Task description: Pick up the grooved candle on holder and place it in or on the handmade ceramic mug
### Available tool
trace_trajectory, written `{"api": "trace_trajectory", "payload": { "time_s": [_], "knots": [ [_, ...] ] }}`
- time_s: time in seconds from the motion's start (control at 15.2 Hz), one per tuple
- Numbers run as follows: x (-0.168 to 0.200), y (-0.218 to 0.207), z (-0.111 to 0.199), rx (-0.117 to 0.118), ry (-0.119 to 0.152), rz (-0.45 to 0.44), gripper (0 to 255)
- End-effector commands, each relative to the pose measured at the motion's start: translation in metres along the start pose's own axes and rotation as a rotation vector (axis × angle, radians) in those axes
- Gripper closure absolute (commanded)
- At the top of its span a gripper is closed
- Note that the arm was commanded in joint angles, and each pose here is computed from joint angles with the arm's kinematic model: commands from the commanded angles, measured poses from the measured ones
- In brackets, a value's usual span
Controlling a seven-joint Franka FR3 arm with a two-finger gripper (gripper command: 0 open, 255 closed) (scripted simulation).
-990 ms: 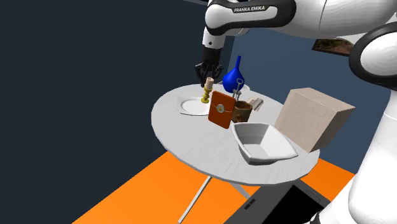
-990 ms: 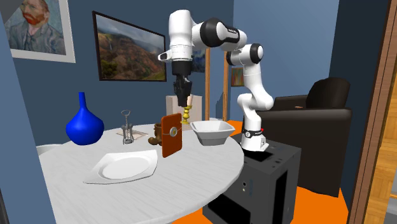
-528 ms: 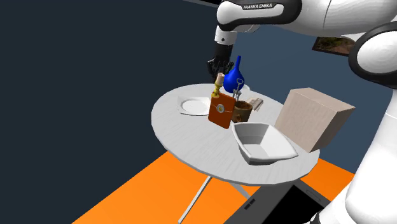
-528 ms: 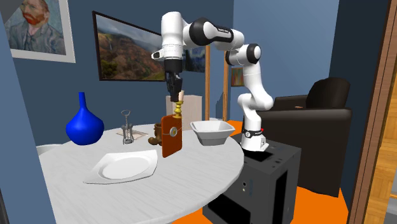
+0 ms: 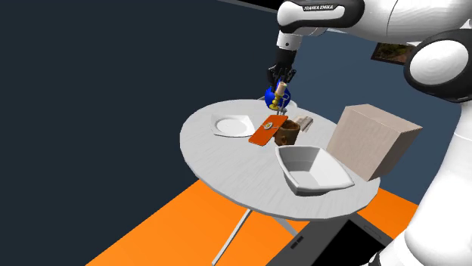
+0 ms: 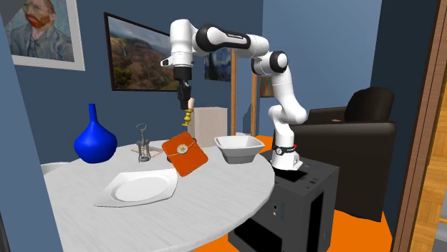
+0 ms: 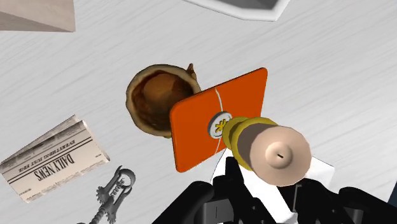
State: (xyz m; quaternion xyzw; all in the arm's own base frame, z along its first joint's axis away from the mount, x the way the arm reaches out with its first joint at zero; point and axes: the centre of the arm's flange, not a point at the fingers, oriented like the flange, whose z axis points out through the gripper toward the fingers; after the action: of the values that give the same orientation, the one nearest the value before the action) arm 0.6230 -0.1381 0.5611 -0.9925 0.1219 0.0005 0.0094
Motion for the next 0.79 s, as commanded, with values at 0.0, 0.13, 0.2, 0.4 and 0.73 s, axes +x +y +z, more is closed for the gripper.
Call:
{"api": "trace_trajectory", "payload": {
  "time_s": [0.0, 0.13, 0.2, 0.4, 0.73],
  "knots": [
    [0.004, 0.025, -0.003, 0.0, 0.0, -0.001, 255],
    [0.009, 0.051, -0.006, 0.0, 0.0, -0.001, 255],
    [0.011, 0.064, -0.008, 0.0, 0.0, -0.001, 255],
    [0.013, 0.076, 0.001, 0.0, 0.0, -0.001, 255],
    [0.013, 0.077, 0.027, 0.0, 0.0, -0.001, 255]
  ]
}}
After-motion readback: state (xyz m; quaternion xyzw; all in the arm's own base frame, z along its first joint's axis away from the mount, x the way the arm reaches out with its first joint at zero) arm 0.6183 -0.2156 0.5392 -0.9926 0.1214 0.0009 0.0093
